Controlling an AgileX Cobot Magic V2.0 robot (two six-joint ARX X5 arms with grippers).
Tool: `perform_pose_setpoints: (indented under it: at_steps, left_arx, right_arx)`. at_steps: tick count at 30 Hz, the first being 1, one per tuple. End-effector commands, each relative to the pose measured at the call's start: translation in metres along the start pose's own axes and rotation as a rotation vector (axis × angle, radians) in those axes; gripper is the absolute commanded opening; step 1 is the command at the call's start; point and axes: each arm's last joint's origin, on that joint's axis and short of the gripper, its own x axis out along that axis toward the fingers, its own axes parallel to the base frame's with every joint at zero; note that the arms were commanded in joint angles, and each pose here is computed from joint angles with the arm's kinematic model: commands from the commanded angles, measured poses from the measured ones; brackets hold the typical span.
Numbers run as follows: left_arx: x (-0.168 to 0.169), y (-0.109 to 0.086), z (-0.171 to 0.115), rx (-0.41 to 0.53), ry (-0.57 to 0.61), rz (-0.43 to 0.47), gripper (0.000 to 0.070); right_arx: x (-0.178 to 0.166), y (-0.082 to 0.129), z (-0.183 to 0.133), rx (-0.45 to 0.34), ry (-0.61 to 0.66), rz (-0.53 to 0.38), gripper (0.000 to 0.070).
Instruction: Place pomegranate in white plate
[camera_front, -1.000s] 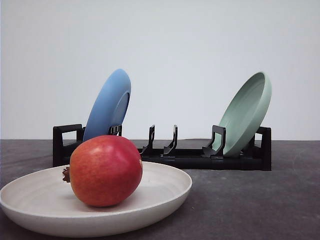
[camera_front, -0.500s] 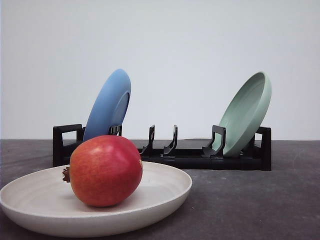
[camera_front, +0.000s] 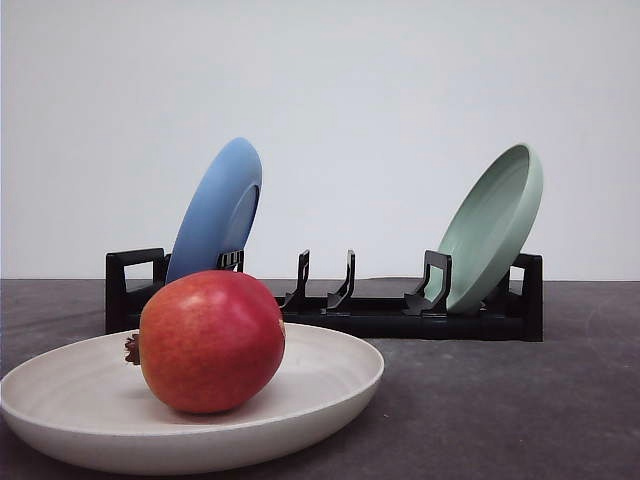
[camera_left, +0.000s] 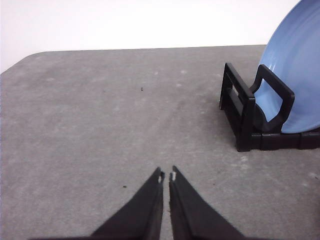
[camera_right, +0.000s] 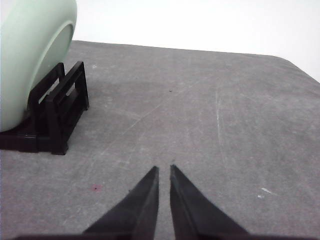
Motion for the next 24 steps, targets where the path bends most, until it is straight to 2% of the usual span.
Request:
perform_pose_setpoints:
  at_steps: [1, 24]
  left_arx:
    - [0.0012, 0.0000, -0.0036, 0.002, 0.009, 0.005, 0.0003]
    - [0.0012, 0.0000, -0.0036, 0.002, 0.009, 0.005, 0.0003]
  right_arx:
    - [0.0003, -0.0001, -0.0001, 0.011, -0.011, -0.003, 0.0037]
    - [0.0003, -0.0001, -0.0001, 0.011, -0.011, -0.003, 0.0037]
